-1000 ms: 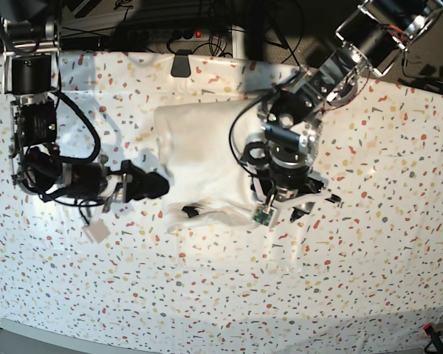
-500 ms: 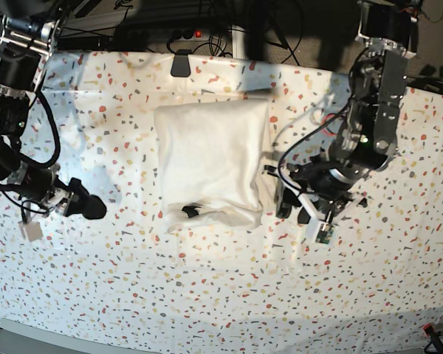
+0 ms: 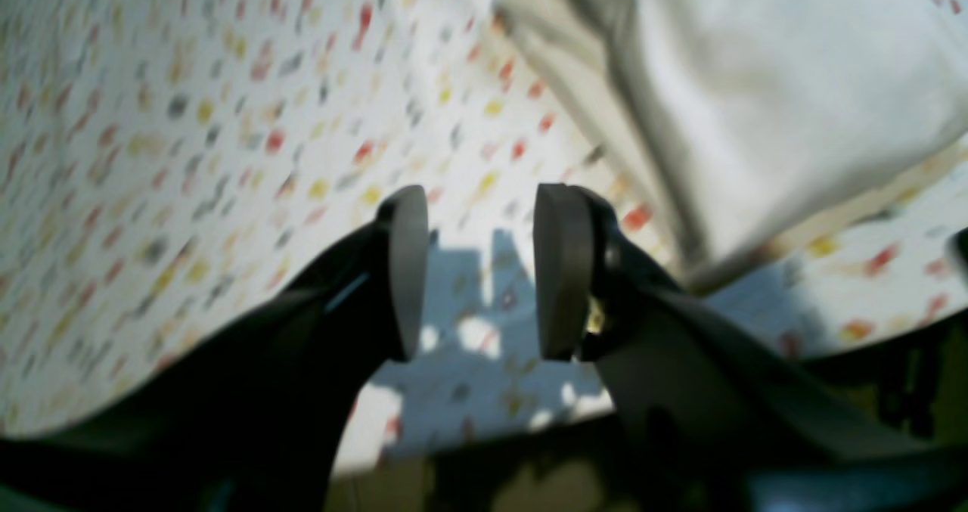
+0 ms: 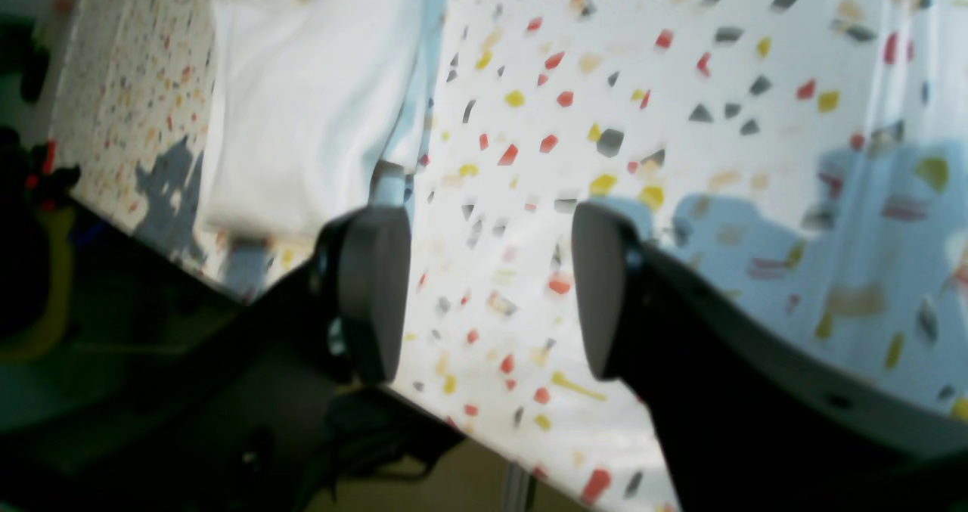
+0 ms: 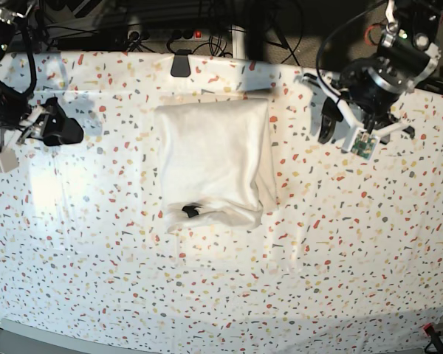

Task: Fold the T-shirt properly

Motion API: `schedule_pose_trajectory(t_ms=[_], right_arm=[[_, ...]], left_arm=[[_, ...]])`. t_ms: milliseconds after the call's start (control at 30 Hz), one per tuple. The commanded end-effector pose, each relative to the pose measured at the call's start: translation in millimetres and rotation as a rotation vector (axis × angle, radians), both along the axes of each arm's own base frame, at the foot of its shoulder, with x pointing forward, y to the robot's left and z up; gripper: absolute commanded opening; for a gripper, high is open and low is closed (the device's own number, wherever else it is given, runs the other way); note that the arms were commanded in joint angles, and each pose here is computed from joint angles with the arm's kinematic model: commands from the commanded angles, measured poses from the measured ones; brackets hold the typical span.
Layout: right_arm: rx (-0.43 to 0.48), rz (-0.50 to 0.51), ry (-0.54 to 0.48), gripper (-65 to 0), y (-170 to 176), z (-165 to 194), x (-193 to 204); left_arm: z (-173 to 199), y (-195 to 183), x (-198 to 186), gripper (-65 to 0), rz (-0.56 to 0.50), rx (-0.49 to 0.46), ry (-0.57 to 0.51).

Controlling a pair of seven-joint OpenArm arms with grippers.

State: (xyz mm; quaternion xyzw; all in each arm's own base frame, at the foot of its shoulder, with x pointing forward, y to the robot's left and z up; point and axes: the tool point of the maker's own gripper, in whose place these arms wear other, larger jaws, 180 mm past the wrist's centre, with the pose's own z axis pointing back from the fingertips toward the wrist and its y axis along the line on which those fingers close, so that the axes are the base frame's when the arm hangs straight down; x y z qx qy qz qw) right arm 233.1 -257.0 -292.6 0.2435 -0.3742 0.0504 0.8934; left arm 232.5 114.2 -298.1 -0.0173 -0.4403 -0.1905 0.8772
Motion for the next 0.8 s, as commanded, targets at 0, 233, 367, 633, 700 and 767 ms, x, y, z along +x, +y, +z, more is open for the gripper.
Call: schedule_pose_trajectory(t_ms=[0, 233, 367, 633, 700, 767], right_arm=[[-0.001, 0.016, -0.037, -30.7, 0.6, 14.5, -5.7], [0.066, 0.021, 0.055, -30.7, 20.0, 14.8, -80.9], [0.098, 0.005, 0.168, -30.7, 30.7, -0.1, -121.4], [0.143, -0.124, 0.389, -30.7, 38.4, -56.9, -178.1], [0.092, -0.191, 0.446, -30.7, 25.6, -87.4, -188.8], [0.031, -0.240, 0.499, -30.7, 13.8, -119.6, -203.1]], left_arm=[[6.4, 2.2, -3.9, -41.9, 0.011, 0.005, -0.021], [-31.7, 5.0, -71.4, -41.8, 0.022, 0.023, 0.188], [-50.2, 10.2, -114.5, -41.9, 0.023, 0.062, 0.312], [-81.1, 5.5, -205.3, -41.8, -0.018, 0.038, 0.552], [-107.4, 12.3, -228.0, -41.8, -0.038, 0.056, 0.621], [-139.3, 22.5, -246.9, -41.8, -0.055, 0.070, 0.668]])
